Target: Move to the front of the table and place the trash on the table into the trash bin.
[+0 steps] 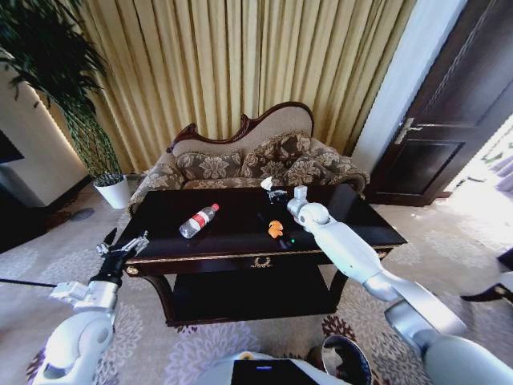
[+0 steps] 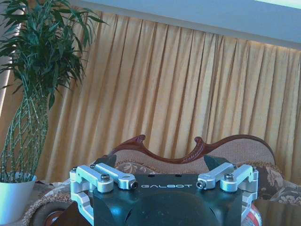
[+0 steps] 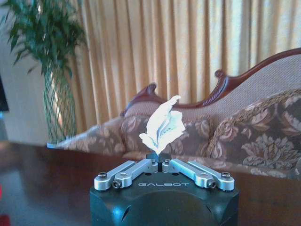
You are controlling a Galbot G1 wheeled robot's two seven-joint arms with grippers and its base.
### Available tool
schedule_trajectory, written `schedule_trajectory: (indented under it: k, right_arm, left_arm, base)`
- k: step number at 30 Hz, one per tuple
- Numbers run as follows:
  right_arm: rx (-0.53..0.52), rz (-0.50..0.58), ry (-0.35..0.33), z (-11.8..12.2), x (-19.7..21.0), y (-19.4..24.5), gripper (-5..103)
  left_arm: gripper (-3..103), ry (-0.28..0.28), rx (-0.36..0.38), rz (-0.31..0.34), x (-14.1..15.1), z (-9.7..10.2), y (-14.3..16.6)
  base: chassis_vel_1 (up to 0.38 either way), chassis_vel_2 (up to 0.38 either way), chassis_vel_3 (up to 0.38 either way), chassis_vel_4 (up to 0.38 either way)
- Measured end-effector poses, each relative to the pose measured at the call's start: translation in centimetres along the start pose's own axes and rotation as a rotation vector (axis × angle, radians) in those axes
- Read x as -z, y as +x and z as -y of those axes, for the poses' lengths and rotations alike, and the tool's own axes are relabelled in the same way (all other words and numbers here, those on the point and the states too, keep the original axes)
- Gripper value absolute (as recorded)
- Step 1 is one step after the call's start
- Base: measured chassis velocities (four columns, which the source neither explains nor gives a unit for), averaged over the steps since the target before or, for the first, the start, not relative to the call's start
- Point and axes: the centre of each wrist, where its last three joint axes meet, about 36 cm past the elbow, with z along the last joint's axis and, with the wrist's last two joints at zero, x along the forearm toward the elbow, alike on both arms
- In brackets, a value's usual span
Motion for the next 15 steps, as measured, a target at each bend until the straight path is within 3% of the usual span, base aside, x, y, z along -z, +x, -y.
schedule_trajectory:
  k: [5, 15]
  right_arm:
    - [-0.033, 0.055, -0.038, 0.4, 0.2, 3.1, 0]
    - [-0.08, 0.087, -0.043, 2.2, -0.2, 6.9, 0]
  left_arm:
    - [100, 0.0, -0.005, 0.001, 0.0, 0.1, -0.1]
    - [100, 0.005, -0.022, 0.005, 0.0, 0.6, -0.3]
  base:
    - [0.0, 0.0, 0.0, 0.0]
    - [0.0, 0.0, 0.0, 0.0]
